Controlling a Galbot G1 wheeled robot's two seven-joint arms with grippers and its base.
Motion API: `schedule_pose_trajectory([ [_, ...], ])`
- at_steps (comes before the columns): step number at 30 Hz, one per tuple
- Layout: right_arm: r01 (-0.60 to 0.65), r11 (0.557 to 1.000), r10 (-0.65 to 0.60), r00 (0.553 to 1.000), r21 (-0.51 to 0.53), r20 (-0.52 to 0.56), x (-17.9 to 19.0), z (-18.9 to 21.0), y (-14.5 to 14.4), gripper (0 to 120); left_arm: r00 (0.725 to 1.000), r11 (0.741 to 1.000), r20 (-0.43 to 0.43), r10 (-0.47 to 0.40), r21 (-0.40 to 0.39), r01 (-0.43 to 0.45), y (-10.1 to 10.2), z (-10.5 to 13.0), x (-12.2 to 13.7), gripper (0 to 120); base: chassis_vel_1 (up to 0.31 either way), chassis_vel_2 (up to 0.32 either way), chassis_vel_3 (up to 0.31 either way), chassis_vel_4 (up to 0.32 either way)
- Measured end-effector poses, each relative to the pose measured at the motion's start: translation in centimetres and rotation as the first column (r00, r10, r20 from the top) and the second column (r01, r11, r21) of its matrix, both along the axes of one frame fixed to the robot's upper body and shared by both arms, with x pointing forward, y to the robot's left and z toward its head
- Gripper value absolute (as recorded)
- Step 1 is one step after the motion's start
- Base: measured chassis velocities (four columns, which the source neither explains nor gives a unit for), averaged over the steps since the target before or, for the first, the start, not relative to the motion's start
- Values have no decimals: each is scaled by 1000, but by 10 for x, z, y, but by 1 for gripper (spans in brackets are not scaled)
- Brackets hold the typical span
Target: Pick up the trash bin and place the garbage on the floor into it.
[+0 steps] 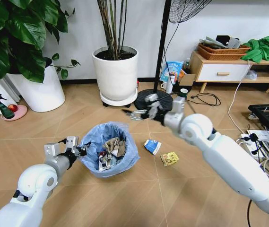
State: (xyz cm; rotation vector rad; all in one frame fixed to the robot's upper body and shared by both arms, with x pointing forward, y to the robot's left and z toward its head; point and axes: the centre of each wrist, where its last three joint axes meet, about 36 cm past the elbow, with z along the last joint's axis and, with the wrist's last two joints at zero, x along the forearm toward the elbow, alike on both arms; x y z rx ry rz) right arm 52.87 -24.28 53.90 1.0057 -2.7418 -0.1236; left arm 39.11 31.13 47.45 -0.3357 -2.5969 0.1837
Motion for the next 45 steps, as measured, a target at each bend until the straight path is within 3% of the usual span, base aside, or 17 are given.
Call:
schedule_pose_trajectory([
  [3,177,983,-180,982,-55,-52,5,-23,-26,100,1000,1000,5,4,0,-4,2,1,0,0,0,0,0,0],
  [4,177,983,-180,982,-55,-52,5,-23,-26,100,1000,1000,5,4,0,-4,2,1,0,0,0,0,0,0],
  [7,318,936,-336,934,-152,-120,4,-64,-58,100,1000,1000,10,2,-2,-2,2,3,0,0,0,0,0,0],
  [8,318,936,-336,934,-152,-120,4,-64,-58,100,1000,1000,10,2,-2,-2,2,3,0,0,0,0,0,0],
  [12,347,895,-417,876,-281,-244,-21,-138,-103,100,1000,1000,11,-3,-6,3,2,2,0,0,0,0,0,0],
  [17,292,892,-401,863,-344,-307,-40,-184,-122,100,1000,1000,6,-10,-5,10,1,-1,1,0,0,0,0,0],
  [23,269,885,-404,851,-380,-336,-42,-223,-121,100,1000,1000,2,-12,-2,12,0,-2,1,0,0,0,0,0],
  [26,263,873,-424,826,-411,-371,-35,-266,-109,100,1000,1000,-3,-13,1,13,1,-3,0,0,0,0,0,0],
  [30,266,874,-428,817,-406,-386,-21,-295,-87,100,1000,1000,-6,-15,1,15,0,-4,0,0,0,0,0,0],
  [37,261,877,-423,819,-404,-388,6,-315,-53,100,1000,1000,-12,-20,3,20,-2,-7,0,0,0,0,0,0],
  [45,263,853,-456,795,-450,-400,11,-330,-52,100,1000,1000,-15,-18,4,18,-2,-8,1,0,0,0,0,0],
])
